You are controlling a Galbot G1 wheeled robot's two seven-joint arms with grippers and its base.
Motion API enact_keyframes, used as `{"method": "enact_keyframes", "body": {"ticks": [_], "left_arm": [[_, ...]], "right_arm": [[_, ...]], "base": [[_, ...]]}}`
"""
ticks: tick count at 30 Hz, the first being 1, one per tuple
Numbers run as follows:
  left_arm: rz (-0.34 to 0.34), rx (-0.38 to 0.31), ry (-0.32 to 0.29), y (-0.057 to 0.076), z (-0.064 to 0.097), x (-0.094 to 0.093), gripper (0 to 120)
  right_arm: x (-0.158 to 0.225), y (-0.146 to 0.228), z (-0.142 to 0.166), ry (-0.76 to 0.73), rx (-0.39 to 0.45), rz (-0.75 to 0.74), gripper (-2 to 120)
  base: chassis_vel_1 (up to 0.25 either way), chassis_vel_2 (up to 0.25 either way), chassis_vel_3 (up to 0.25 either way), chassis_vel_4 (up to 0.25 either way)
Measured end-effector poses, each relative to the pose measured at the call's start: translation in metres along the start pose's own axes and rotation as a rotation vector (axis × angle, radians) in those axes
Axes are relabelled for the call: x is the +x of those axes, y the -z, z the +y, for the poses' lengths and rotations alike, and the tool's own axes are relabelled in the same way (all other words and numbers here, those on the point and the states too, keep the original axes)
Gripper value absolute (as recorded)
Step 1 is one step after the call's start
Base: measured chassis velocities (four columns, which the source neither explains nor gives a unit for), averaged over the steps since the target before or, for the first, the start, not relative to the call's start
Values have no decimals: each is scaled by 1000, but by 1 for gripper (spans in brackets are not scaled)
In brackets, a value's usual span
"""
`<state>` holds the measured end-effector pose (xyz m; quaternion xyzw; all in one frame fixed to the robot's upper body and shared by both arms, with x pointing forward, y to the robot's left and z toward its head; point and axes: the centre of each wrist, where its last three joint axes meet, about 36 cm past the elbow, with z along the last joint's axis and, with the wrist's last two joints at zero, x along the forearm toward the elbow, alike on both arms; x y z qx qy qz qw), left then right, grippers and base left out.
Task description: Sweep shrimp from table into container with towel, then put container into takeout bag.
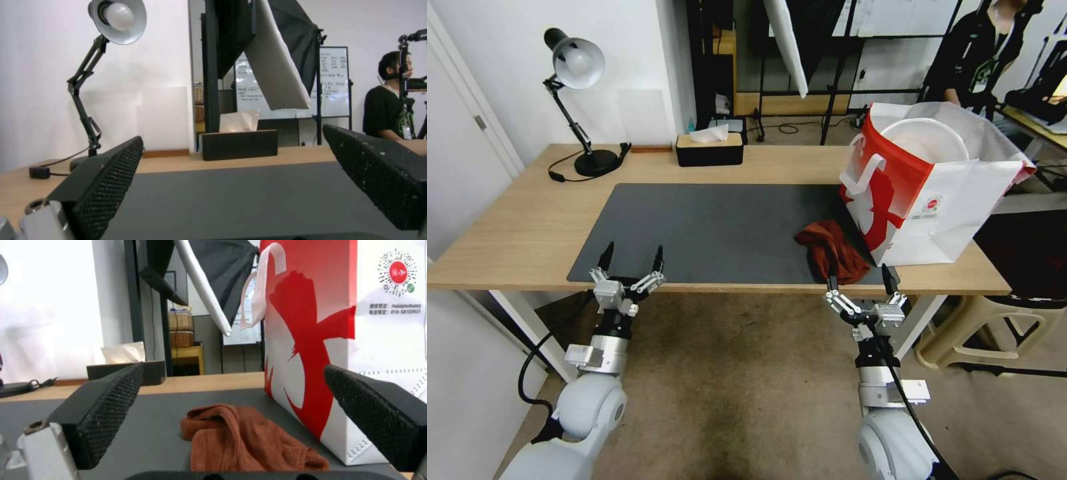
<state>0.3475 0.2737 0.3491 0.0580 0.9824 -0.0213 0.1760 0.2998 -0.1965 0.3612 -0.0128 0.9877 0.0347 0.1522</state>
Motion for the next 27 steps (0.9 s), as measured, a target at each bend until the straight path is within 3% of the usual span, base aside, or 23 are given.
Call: {"method": "enact_keyframes", "body": {"ticks": [27], "left_arm": [[-1,1,-2,1,0,-2,100]], "right_arm": [[0,0,0,2,3,4,100]], "base": [[0,0,0,0]]}}
